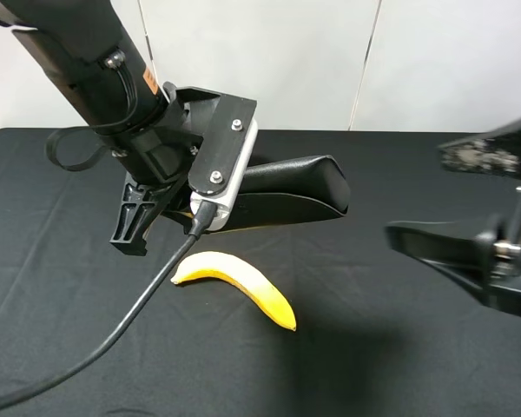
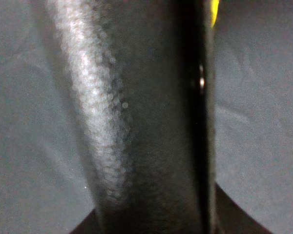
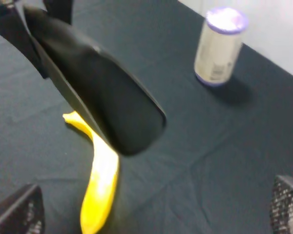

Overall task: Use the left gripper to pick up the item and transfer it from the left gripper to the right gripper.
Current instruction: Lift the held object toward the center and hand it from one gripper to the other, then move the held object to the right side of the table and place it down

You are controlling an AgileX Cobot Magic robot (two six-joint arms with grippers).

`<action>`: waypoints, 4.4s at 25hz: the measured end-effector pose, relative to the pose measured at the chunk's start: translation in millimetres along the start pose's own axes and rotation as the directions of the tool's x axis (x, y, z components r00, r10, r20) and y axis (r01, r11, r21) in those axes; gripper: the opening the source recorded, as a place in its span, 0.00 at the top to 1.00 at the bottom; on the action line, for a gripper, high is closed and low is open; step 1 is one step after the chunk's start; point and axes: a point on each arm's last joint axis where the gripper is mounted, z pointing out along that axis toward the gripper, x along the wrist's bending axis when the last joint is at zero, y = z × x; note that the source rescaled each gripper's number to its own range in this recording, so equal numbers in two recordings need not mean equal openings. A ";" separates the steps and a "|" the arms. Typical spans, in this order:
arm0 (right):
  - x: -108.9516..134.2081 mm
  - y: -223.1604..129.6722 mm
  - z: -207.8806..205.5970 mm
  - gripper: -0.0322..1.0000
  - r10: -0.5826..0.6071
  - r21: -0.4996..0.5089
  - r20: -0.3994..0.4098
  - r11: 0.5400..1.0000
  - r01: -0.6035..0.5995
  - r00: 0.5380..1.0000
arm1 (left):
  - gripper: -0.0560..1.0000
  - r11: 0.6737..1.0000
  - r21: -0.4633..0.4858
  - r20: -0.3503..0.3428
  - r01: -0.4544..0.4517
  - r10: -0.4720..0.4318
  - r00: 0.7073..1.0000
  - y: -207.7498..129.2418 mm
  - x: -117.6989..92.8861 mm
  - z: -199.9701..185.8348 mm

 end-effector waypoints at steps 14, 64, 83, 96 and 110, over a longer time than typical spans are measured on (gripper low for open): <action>17.9 15.2 56.5 0.00 -0.112 -0.033 -0.074 0.993 0.110 0.991 | 0.94 0.999 -0.014 -0.036 -0.032 0.031 0.999 1.4 3.2 -0.1; 16.7 27.2 93.4 0.88 -0.233 0.019 -0.089 0.972 0.236 0.968 | 0.86 0.960 -0.040 -0.208 -0.278 0.265 0.942 8.8 17.5 -1.9; 15.5 29.0 93.5 0.95 -0.218 0.005 -0.072 0.976 0.218 0.973 | 0.05 0.963 -0.060 -0.193 -0.261 0.245 0.950 10.0 15.9 -1.8; 15.5 29.0 93.5 0.96 -0.217 0.005 -0.072 0.976 0.217 0.974 | 0.05 0.959 -0.087 -0.322 -0.270 0.229 0.919 13.7 16.8 -27.2; 15.5 29.0 93.5 0.96 -0.216 0.005 -0.072 0.976 0.217 0.974 | 0.05 0.984 -0.148 -0.446 -0.103 0.027 0.895 7.1 0.7 -84.0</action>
